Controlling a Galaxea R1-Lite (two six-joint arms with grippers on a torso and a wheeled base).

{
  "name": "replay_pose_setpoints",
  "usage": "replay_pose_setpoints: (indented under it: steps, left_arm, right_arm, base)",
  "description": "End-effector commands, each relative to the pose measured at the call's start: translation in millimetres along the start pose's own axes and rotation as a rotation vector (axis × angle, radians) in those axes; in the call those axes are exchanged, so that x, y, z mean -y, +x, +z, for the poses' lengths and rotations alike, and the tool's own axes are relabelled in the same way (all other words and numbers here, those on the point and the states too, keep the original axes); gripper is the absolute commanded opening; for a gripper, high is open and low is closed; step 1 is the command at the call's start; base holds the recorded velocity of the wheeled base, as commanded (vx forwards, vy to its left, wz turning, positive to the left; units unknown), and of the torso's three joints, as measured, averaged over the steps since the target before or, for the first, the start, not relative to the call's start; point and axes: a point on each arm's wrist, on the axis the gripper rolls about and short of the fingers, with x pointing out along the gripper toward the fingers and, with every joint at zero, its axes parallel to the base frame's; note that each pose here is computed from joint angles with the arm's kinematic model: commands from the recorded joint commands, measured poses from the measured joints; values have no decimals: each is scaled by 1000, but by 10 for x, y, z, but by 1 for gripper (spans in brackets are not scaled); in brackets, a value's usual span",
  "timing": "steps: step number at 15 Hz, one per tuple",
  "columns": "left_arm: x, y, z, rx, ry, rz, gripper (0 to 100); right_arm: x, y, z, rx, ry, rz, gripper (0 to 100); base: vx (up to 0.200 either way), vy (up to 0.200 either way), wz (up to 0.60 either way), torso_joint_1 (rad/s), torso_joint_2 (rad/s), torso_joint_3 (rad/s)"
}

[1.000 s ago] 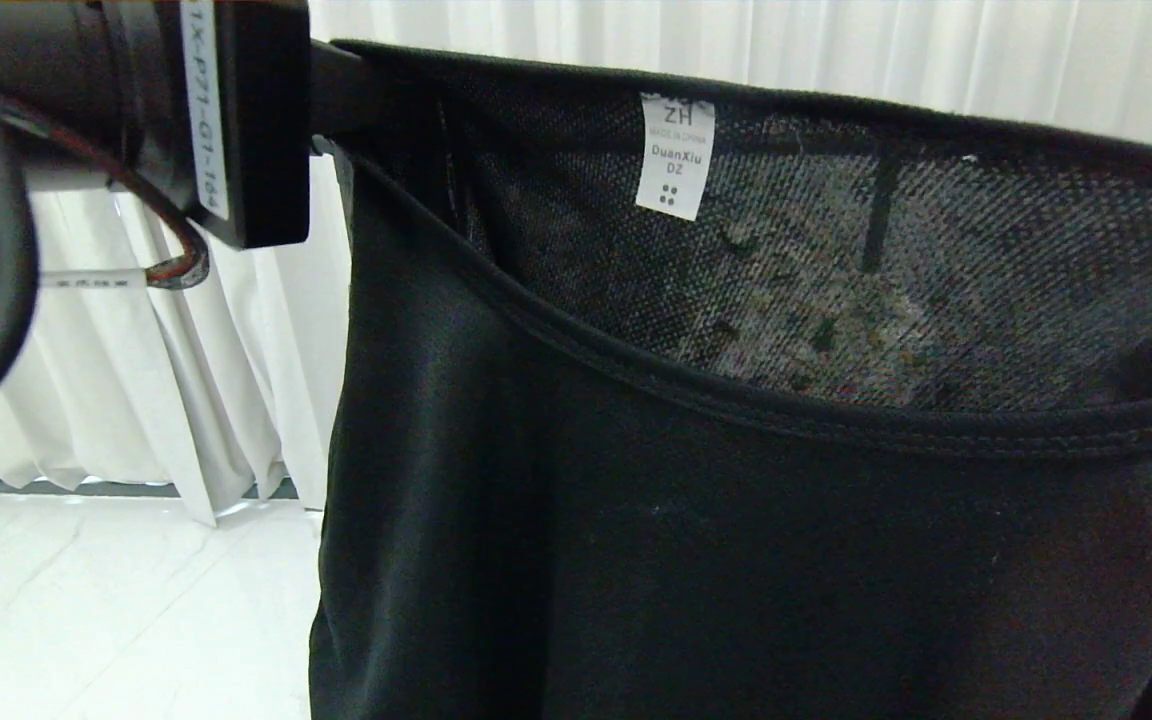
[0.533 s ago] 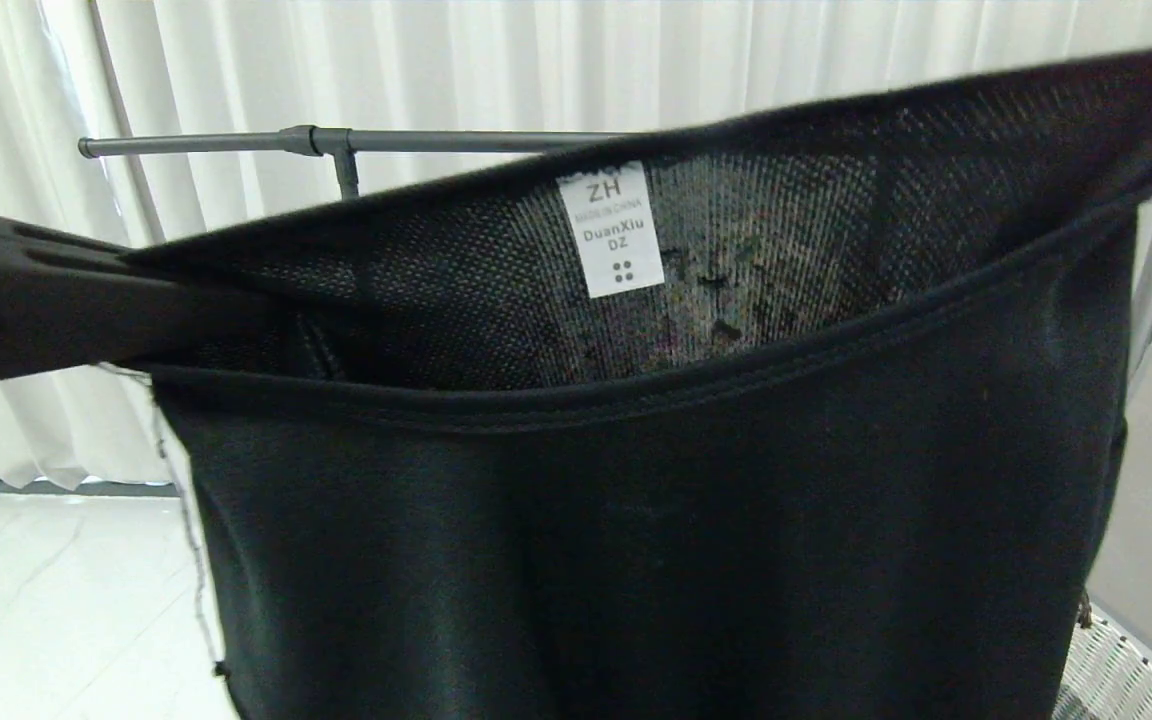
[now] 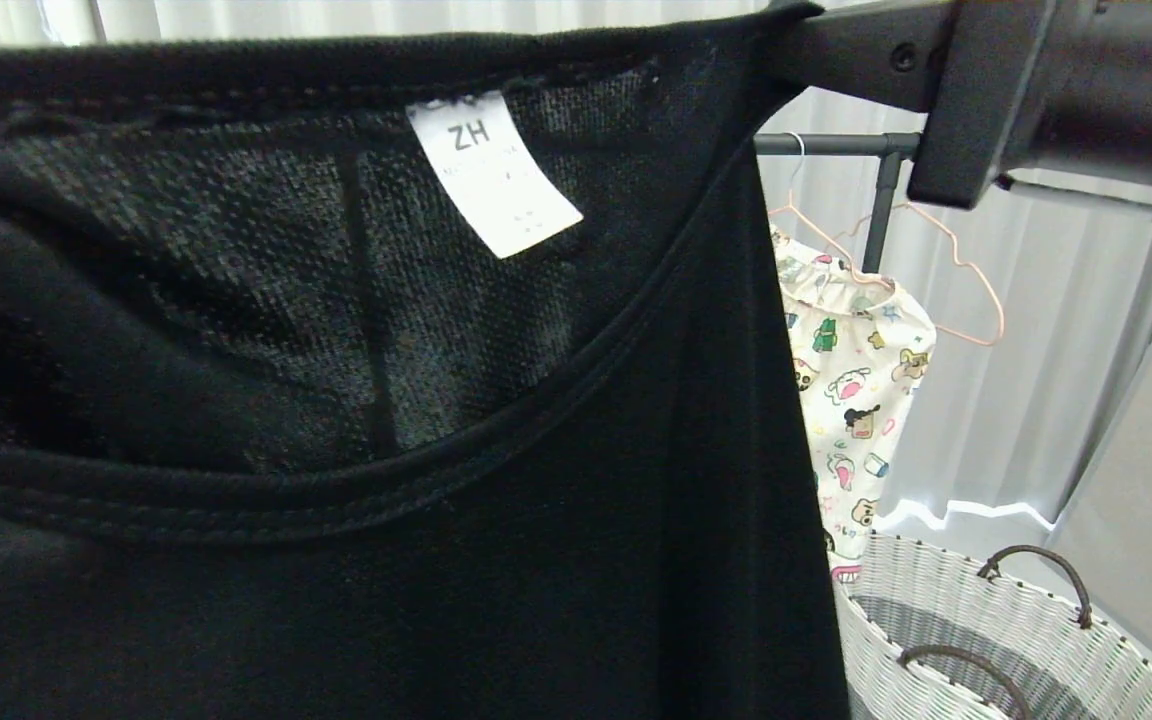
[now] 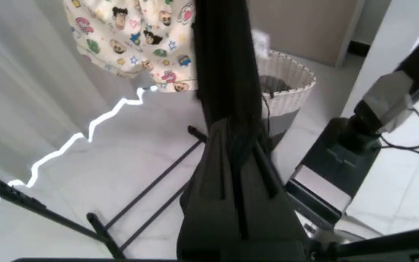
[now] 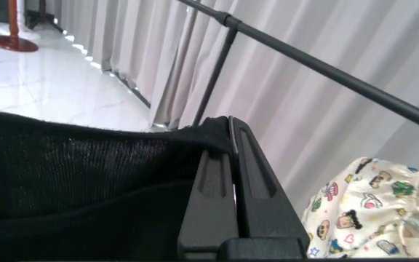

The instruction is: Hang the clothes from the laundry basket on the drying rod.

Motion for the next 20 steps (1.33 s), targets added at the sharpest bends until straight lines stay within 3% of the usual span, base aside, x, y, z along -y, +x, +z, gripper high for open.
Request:
replay_pose_setpoints:
  steps: [1,4,8,9,11,13,15,16,20]
  left_arm:
    - [11,-20,13,9,2,-15,0]
    - [4,-28,10,11,4,-9,0]
    - [-59,-42,-10,19,7,103,0]
    - [-77,-18,-11,13,3,130,0]
    - [-244,280,24,-47,-39,325,0]
    - [-254,427,55,-66,3,348,0]
    - [-243,598,145,-18,-14,360,0]
    - [-276,659,190,12,-27,397,0]
    - [-371,692,186,-5,-1,462,0]
  right_arm:
    - [-34,164,-93,-34,-4,6,0]
    - [21,61,-26,-33,-5,-44,0]
    - [239,-304,43,-59,-12,-180,0]
    - [244,-385,42,-75,-14,-178,0]
    - [247,-720,33,-133,-21,-163,0]
    - [188,-895,-57,-174,-30,-129,0]
    - [94,-933,-182,-208,-58,-84,0]
    - [98,-926,-214,-227,-90,-115,0]
    - [126,-928,-208,-246,-108,-226,0]
  base:
    - [0,0,0,0,0,0]
    - [0,0,0,0,0,0]
    - [0,0,0,0,0,0]
    - [0,0,0,0,0,0]
    - [0,0,0,0,0,0]
    - [0,0,0,0,0,0]
    - [0,0,0,0,0,0]
    - [0,0,0,0,0,0]
    - [0,0,0,0,0,0]
